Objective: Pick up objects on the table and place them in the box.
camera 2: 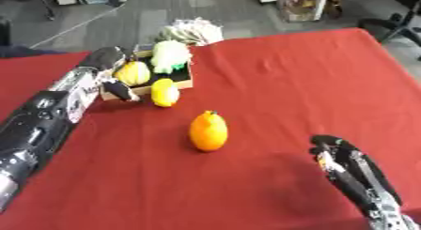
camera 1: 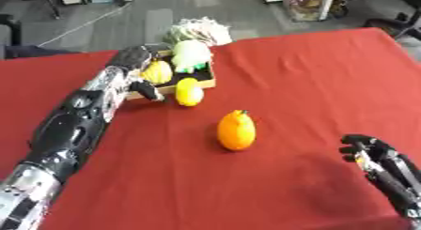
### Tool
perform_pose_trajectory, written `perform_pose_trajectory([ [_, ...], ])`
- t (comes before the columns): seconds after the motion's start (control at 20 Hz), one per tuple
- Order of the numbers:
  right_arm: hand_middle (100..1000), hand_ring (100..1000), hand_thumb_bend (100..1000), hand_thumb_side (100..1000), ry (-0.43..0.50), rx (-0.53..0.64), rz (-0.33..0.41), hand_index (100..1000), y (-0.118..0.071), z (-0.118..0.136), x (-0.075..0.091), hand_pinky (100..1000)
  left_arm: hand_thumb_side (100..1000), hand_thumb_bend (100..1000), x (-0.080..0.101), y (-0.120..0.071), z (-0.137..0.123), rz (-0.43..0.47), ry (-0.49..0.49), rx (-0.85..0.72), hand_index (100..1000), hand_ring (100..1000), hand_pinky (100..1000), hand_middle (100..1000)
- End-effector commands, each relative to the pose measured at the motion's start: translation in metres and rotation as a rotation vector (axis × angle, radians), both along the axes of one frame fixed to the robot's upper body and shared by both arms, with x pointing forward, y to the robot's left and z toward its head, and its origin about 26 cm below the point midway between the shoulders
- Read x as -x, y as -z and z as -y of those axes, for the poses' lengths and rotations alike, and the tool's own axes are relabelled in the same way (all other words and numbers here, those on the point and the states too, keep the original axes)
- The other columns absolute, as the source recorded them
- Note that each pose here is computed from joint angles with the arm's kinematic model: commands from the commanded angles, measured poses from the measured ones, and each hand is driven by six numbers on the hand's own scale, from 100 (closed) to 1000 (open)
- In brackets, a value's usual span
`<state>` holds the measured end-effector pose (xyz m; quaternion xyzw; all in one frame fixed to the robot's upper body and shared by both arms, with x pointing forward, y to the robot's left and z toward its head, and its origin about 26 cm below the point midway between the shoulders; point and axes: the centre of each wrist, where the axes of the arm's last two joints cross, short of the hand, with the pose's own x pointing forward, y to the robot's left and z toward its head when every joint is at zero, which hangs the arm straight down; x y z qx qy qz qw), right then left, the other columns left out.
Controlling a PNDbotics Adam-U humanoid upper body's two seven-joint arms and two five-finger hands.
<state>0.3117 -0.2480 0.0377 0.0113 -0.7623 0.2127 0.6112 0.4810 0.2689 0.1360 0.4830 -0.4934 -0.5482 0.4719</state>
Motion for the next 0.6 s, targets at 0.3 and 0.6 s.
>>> perform_pose_trajectory([
  [0.3,742,746,100,537,-0.002,0.002,0.021,780,-0.0072,0.0017,-0.0030,752,329,811,-0.0004,-0.0237,-0.0044,0.182,-0.039,0.026,827,787,855,797],
  [0.6,743,746,100,534,-0.003,0.003,0.022,780,-0.0075,0.0016,-0.0032,752,323,809,0.0004,-0.0257,-0.0055,0.203,-0.038,0.047,818,787,851,801],
])
